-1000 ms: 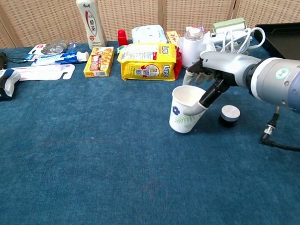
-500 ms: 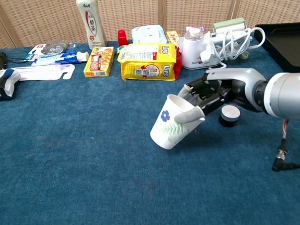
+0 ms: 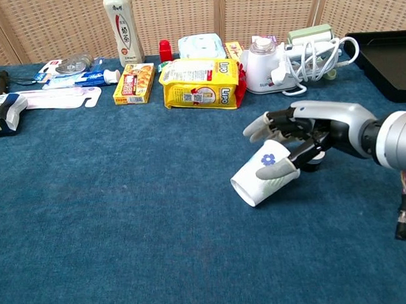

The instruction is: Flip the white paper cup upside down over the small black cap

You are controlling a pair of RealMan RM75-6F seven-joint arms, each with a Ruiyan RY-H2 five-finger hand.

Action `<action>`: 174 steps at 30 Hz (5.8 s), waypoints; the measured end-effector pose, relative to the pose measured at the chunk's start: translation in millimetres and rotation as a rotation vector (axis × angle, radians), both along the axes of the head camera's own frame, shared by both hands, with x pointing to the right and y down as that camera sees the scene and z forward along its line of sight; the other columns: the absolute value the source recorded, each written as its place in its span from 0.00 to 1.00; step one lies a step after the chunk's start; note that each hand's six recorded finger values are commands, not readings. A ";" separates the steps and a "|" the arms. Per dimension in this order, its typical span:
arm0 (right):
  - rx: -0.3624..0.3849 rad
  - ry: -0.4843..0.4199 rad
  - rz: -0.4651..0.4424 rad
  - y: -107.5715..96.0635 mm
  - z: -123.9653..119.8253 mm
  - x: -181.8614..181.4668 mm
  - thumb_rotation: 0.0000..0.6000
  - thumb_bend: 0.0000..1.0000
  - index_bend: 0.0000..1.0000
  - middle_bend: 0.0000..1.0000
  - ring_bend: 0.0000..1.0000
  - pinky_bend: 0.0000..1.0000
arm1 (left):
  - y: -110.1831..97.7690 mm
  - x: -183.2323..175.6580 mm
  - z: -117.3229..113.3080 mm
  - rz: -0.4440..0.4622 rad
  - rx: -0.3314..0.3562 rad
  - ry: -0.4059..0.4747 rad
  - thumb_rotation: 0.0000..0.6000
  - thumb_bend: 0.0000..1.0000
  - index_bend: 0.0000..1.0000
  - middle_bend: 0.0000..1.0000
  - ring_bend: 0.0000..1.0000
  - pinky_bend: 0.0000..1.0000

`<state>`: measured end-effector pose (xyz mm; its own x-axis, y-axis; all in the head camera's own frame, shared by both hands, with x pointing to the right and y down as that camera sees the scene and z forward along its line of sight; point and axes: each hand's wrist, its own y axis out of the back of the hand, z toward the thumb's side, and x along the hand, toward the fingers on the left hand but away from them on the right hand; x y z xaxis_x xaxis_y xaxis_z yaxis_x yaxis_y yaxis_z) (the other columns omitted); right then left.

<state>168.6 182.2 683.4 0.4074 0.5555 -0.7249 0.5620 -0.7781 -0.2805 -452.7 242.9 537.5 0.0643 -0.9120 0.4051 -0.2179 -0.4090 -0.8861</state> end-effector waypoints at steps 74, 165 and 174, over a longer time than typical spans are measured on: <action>0.698 0.266 -0.832 2.5 3.4 -37.7 0.90 0.23 0.35 0.23 0.18 0.03 | 10.8 -18.4 -4.7 -0.043 -0.021 -0.020 1.00 0.18 0.28 0.28 0.17 0.18; 0.205 -0.026 0.022 -43.0 -5.2 89.3 0.92 0.25 0.17 0.18 0.13 0.00 | 7.0 -6.7 -31.2 -0.017 0.034 -0.042 1.00 0.18 0.28 0.28 0.17 0.18; 0.299 -0.019 -0.003 -47.0 -40.3 94.2 0.94 0.25 0.22 0.20 0.17 0.05 | 10.8 -10.0 -30.8 -0.029 0.029 -0.042 1.00 0.18 0.28 0.28 0.17 0.18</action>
